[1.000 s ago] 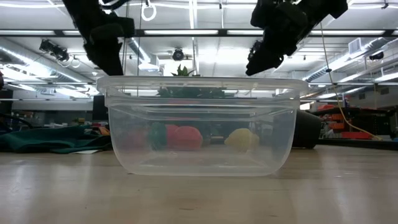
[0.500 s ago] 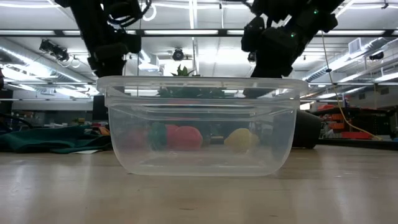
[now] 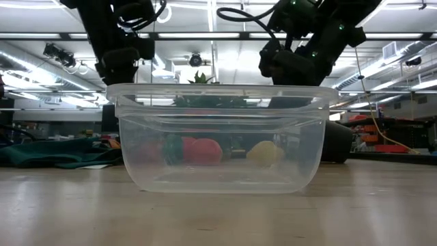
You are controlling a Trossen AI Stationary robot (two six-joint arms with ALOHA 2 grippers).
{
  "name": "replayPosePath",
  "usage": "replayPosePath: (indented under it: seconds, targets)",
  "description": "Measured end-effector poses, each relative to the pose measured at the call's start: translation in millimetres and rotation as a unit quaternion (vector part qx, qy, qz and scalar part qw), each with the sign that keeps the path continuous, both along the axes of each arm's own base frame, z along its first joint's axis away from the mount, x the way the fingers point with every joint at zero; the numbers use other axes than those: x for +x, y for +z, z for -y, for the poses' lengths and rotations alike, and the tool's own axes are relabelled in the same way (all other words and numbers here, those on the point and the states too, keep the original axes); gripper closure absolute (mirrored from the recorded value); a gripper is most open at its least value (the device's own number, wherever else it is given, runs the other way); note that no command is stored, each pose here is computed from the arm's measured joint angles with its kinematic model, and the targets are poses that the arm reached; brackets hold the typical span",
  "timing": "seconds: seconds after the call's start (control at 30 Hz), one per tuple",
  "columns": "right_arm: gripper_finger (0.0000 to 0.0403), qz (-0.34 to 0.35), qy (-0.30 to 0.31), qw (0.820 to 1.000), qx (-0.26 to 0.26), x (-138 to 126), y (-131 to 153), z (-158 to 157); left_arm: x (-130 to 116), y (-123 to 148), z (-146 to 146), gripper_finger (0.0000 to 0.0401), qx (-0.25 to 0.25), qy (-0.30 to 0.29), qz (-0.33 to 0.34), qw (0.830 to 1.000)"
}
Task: Pick and placing Produce into tupperware
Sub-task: Put the yellow lemon into the transparent bin
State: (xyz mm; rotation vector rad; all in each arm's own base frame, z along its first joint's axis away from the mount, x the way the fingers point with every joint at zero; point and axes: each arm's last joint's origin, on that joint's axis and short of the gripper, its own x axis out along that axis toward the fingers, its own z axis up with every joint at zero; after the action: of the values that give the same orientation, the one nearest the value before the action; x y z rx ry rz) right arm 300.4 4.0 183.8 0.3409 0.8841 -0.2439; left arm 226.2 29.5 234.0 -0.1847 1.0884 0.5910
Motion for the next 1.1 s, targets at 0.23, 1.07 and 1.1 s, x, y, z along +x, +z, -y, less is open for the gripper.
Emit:
replayPosePath:
  seconds: [0.23,1.07,1.1]
  targets:
    - [0.0141,0.009,-0.023,0.999,0.030,1.2,0.7,-5.6,0.1,0.0,0.1,0.0200,0.000,0.000,0.001,1.000]
    - [0.0129,-0.004,-0.076,0.996,0.056,0.3,-5.9,-6.6,0.2,0.1,0.1,0.0194,-0.009,0.023,0.011,1.000]
    - [0.0129,-0.009,-0.078,0.995,0.058,1.3,-9.3,-6.7,0.2,0.1,0.0,0.0194,-0.009,0.023,0.011,1.000]
